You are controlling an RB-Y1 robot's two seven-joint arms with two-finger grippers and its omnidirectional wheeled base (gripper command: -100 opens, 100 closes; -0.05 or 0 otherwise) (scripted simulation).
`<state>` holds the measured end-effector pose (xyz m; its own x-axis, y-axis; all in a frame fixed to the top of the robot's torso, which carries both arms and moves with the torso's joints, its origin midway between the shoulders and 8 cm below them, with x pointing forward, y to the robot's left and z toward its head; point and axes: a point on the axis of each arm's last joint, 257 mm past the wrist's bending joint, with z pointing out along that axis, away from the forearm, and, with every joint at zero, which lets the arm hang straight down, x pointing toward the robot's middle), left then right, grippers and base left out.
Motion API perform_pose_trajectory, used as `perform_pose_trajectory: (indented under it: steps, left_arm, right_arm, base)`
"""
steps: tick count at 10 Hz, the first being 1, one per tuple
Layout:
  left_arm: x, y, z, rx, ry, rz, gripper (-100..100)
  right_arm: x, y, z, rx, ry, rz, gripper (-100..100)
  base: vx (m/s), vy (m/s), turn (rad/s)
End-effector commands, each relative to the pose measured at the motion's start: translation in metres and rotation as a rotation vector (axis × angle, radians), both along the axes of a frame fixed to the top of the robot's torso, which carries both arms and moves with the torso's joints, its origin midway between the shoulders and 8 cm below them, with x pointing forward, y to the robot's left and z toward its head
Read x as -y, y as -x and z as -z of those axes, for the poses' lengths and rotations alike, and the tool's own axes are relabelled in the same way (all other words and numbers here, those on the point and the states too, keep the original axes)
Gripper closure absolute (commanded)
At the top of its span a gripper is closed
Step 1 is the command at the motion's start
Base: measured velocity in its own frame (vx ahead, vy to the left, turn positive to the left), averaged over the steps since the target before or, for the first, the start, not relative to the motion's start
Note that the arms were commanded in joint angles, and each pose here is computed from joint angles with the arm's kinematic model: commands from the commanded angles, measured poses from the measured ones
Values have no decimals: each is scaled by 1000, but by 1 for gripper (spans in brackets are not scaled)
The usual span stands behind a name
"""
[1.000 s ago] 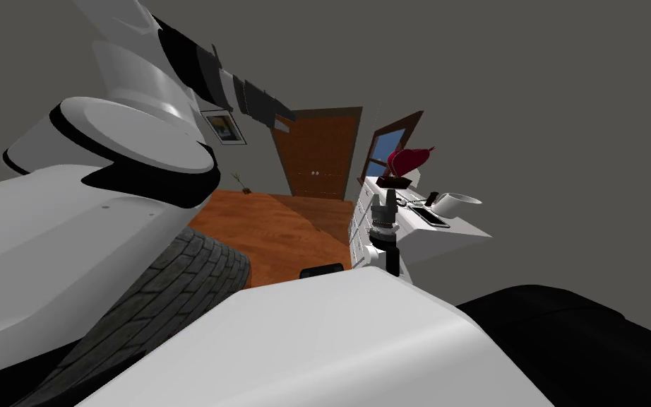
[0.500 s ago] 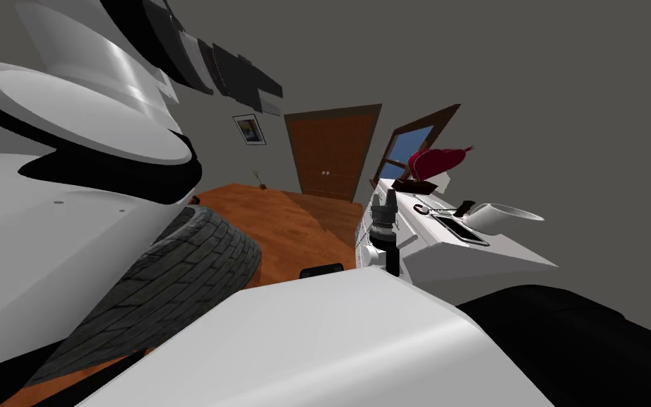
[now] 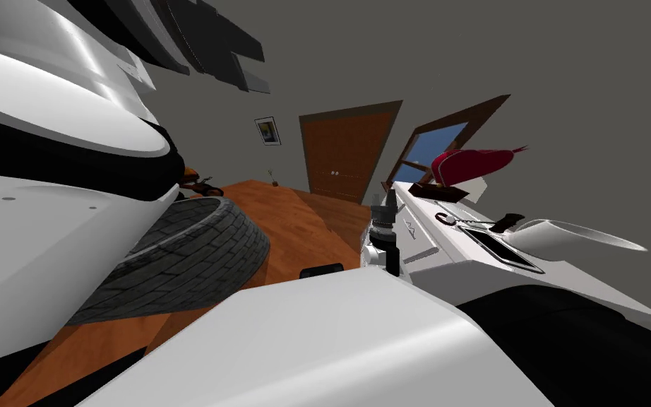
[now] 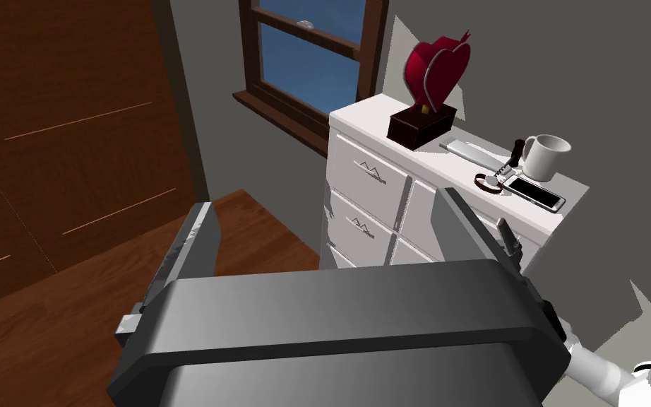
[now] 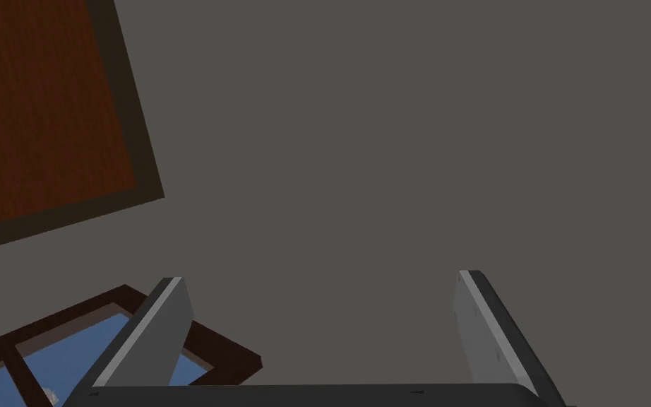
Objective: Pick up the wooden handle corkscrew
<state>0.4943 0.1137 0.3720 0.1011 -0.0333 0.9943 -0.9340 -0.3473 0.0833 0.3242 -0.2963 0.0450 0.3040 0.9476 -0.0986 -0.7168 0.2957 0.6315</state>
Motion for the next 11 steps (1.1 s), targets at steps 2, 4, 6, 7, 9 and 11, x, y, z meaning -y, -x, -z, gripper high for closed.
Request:
perform_pose_trajectory:
  steps: [2, 4, 6, 7, 9, 11]
  left_arm:
    - [-13, 22, -23, 59, 49, 38, -100]
    - [-34, 45, -52, 149, 104, 56, -100]
    - [-34, 50, -53, 133, 136, 101, -100]
    - [-35, 60, -63, 172, 148, 114, -100]
    - [-63, 89, -91, 280, 195, 118, -100]
    - [-62, 98, -95, 288, 222, 159, -100]
  right_arm:
    - [0, 0, 0, 0, 0, 0, 0]
    - [0, 0, 0, 0, 0, 0, 0]
    - [0, 0, 0, 0, 0, 0, 0]
    - [0, 0, 0, 0, 0, 0, 0]
    - [0, 0, 0, 0, 0, 0, 0]
    - [0, 0, 0, 0, 0, 0, 0]
  base:
    - [11, 13, 417]
    - [10, 6, 250]
    - [16, 8, 434]
    - [1, -3, 72]
    - [8, 6, 148]
    - [22, 1, 412]
